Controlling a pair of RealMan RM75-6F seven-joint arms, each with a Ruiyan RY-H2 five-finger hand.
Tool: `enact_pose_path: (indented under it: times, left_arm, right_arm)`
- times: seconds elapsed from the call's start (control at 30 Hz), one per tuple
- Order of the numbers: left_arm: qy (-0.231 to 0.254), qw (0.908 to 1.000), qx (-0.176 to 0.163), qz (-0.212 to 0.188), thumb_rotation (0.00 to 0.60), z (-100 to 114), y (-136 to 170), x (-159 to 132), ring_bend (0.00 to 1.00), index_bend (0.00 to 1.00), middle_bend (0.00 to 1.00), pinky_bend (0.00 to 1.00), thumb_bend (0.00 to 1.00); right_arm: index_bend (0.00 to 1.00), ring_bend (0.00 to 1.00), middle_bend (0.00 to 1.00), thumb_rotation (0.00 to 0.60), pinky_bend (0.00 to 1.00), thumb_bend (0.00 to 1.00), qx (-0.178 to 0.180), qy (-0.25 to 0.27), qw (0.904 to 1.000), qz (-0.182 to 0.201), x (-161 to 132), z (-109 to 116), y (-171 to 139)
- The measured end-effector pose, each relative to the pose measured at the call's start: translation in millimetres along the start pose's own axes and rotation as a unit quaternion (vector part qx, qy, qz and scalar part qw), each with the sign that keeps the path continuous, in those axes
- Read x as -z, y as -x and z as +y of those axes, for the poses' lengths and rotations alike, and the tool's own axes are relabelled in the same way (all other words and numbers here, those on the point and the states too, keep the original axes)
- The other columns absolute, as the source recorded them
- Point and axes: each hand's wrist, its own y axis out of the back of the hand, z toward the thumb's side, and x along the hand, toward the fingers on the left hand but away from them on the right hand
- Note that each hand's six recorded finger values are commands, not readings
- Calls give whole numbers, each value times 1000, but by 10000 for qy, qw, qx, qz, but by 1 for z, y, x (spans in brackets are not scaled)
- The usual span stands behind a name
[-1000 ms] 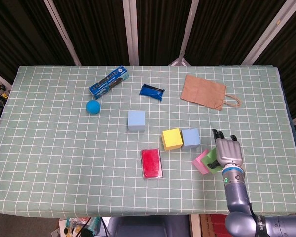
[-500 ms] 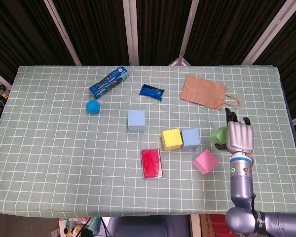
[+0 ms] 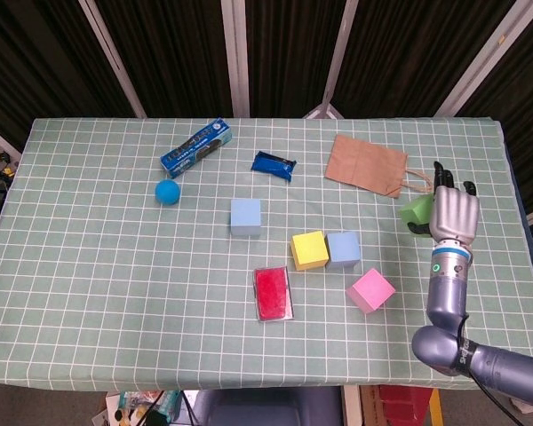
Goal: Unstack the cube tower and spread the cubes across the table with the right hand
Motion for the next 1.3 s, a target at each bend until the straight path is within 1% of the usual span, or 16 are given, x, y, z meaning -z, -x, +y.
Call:
enact_pose_path:
  times: [0.07,0.17,0.23,0.27,0.33,0.4,0.43,0.53,0.63,0.83,1.0,1.1,1.17,1.3]
  left_arm:
    - [3,10000,-29,20,600,1,0,1,0,98,0,9,322]
    - [-15,10000,-30,62,600,0,-2,2,0,98,0,10,322]
    - [-31,10000,10,78,600,-1,-3,3,0,98,0,9,322]
    - [-43,10000,37,75,600,-2,-4,2,0,98,0,9,322]
    - [-53,10000,45,56,600,-3,-5,1,0,98,0,9,322]
    - [-55,10000,31,36,600,-3,-5,0,0,98,0,9,322]
    - [-55,10000,33,38,600,-3,-4,0,0,98,0,9,322]
    - [-54,10000,40,51,600,-3,-4,0,0,98,0,9,322]
    - [-50,10000,37,49,600,-3,-3,0,0,98,0,9,322]
    - [-46,10000,55,31,600,-4,-3,-1,0,98,0,9,322]
    - [-19,10000,53,19,600,-3,-2,-1,0,98,0,9,323]
    - [-8,10000,67,10,600,-3,-2,-1,0,98,0,9,322]
    - [7,10000,65,0,600,-2,-2,-1,0,98,0,9,322]
    - [38,10000,51,17,600,-1,-1,1,0,98,0,9,322]
  right_arm:
    - [0,603,178,600,127,128,7,-19,10000,8,-4,-10,10]
    - [0,501,177,600,54,128,-45,-69,10000,28,-11,-26,20]
    - [0,372,159,600,11,128,-83,-125,9999,18,-13,-34,25]
    - [0,322,145,600,4,128,-121,-177,9998,4,-14,-38,28]
    - [0,181,90,600,0,128,-215,-252,9995,-15,-14,-46,31]
    - [0,103,50,600,0,127,-324,-350,9989,-28,-12,-52,32]
    - [0,80,32,600,0,127,-356,-396,9986,-27,-11,-54,32]
    - [0,72,6,600,0,128,-417,-488,9979,0,-7,-56,32]
    - [0,72,0,600,0,127,-485,-531,9974,68,-7,-55,29]
    - [0,72,0,600,0,127,-694,-449,9957,417,-18,-49,11]
    - [0,72,0,600,0,127,-958,-314,9905,932,-33,-42,-22]
    - [0,72,0,600,0,127,-1113,-261,9841,1360,-44,-38,-48]
    - [0,72,0,600,0,127,-1139,-267,9790,1671,-51,-36,-64]
    - [0,73,0,600,0,127,-1082,-333,9697,2166,-61,-36,-89]
